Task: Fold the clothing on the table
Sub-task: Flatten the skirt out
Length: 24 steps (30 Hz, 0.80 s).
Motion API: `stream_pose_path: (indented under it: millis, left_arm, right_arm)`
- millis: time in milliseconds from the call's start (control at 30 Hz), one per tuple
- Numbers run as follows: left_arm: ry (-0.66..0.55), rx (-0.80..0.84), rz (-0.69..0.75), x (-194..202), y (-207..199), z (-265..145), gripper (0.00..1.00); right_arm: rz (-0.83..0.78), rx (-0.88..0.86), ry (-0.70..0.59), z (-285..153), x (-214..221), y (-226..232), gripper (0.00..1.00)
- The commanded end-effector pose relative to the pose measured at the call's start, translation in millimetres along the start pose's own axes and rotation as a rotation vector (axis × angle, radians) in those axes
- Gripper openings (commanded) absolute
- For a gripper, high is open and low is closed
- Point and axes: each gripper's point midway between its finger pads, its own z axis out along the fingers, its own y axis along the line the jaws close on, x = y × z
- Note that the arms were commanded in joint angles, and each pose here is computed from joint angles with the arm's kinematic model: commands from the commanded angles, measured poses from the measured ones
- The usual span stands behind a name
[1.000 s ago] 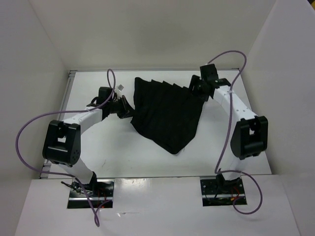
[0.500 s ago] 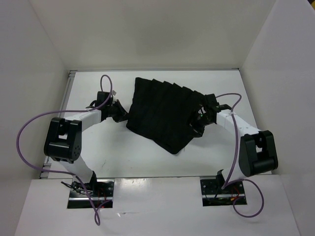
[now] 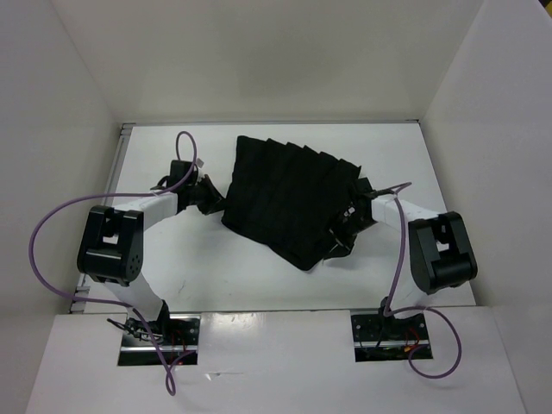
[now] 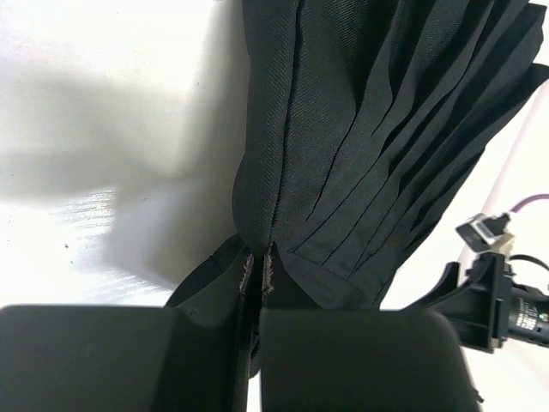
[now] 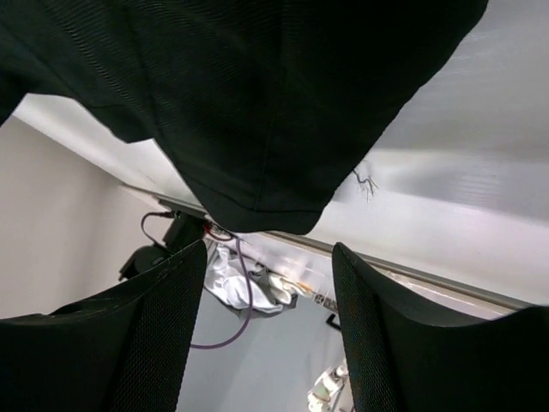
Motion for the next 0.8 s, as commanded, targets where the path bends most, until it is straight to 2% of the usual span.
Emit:
stream_pose_path:
  millis: [0,267,333,367,400,500,567,633,667,700,767]
  left_arm:
    - [-0.03,0.053,0.031,-16,-15,-2,0.0]
    - [-0.035,0.075,0.044,-23,-23,-6,0.0]
    - [-0.042,0.073,0.037,-27,-21,-7,0.0]
    - [-0.042,0.073,0.037,-27,-21,-7,0.0]
    - [-0.036,0.067,0.033,-26,-18,-5,0.0]
    - [-0.037,0.071,0.036,-28,-17,-6,0.0]
    - [-0.025,0.06,0.027,-22,-11,-5,0.0]
    - [-0.022,0.058,0.025,-19,-7,-4,0.0]
    - [-0.008,0.059,0.02,-12,-2,-2,0.0]
    - [-0.003,0.067,0.021,-10,-2,-2,0.0]
    - [0.034,0.077,0.012,6,1,1,0.0]
  right_arm:
    - [0.046,0.023,0.06,8,11,-3,0.66]
    - [0.015,0.143,0.18,51,37,-16,0.63]
    - [0.002,0.16,0.194,56,39,-17,0.5]
    - [-0.007,0.204,0.154,60,31,-27,0.38]
    - [-0.012,0.228,0.124,61,25,-31,0.22]
    - [-0.013,0.273,0.037,58,10,-37,0.01]
    - [-0.03,0.264,-0.042,51,-4,-28,0.0]
    - [-0.046,0.256,-0.187,31,-31,-11,0.0]
    - [-0.054,0.27,-0.264,20,-46,-6,0.0]
    - [-0.087,0.312,-0.422,1,-74,5,0.0]
    - [-0.13,0.341,-0.547,-28,-98,23,0.0]
